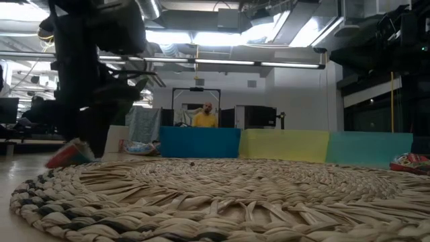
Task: Pick and place Granola Bars by type
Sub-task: Put the red granola bar into the green bin
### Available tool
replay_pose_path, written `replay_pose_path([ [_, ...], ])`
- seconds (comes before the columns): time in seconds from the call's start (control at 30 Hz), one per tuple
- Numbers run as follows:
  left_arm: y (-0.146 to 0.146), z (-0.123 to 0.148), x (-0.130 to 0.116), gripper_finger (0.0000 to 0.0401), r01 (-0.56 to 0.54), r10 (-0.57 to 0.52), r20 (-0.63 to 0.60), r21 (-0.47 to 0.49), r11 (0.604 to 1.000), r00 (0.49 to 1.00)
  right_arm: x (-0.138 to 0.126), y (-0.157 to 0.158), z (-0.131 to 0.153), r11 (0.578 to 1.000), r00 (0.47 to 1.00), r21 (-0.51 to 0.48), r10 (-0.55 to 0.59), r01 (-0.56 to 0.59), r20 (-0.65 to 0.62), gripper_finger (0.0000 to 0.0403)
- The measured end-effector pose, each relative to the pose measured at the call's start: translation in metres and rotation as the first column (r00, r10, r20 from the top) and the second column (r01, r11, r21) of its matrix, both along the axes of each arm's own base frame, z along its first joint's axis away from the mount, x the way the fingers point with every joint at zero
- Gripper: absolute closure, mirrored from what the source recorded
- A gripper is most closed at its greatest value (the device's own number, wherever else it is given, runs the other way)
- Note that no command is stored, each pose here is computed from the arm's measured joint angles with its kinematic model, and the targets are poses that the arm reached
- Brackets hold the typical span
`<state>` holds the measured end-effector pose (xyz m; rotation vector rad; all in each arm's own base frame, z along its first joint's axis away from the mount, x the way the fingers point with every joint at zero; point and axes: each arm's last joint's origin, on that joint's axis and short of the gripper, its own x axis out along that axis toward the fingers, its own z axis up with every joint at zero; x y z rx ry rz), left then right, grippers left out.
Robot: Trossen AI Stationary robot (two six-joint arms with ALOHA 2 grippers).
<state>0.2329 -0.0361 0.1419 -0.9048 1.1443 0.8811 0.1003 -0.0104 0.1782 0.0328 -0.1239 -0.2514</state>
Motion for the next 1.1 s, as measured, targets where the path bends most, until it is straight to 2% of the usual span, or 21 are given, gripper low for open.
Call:
replay_pose_path([
  [0.27, 0.001, -0.002, 0.001, 0.0323, 0.000, 0.000, -0.004, 0.000, 1.000, 1.000, 0.000, 0.000, 0.000, 1.000, 1.000, 0.001, 0.000, 0.000, 0.000, 0.0354],
  [0.43, 0.000, -0.001, 0.004, 0.0354, 0.001, -0.001, 0.014, -0.004, 1.000, 1.000, 0.000, 0.000, 0.000, 1.000, 1.000, 0.002, 0.000, 0.000, 0.001, 0.0354],
  [0.87, -0.003, 0.027, 0.024, 0.0362, 0.104, -0.105, 0.109, 0.017, 0.994, 0.988, 0.000, 0.000, 0.003, 1.000, 1.000, -0.002, -0.001, 0.001, 0.028, 0.0354],
  [1.1, 0.000, 0.066, 0.031, 0.0363, 0.132, -0.167, 0.239, 0.156, 0.979, 0.956, -0.001, 0.000, 0.008, 1.000, 0.996, 0.024, -0.003, 0.001, 0.091, 0.0354],
])
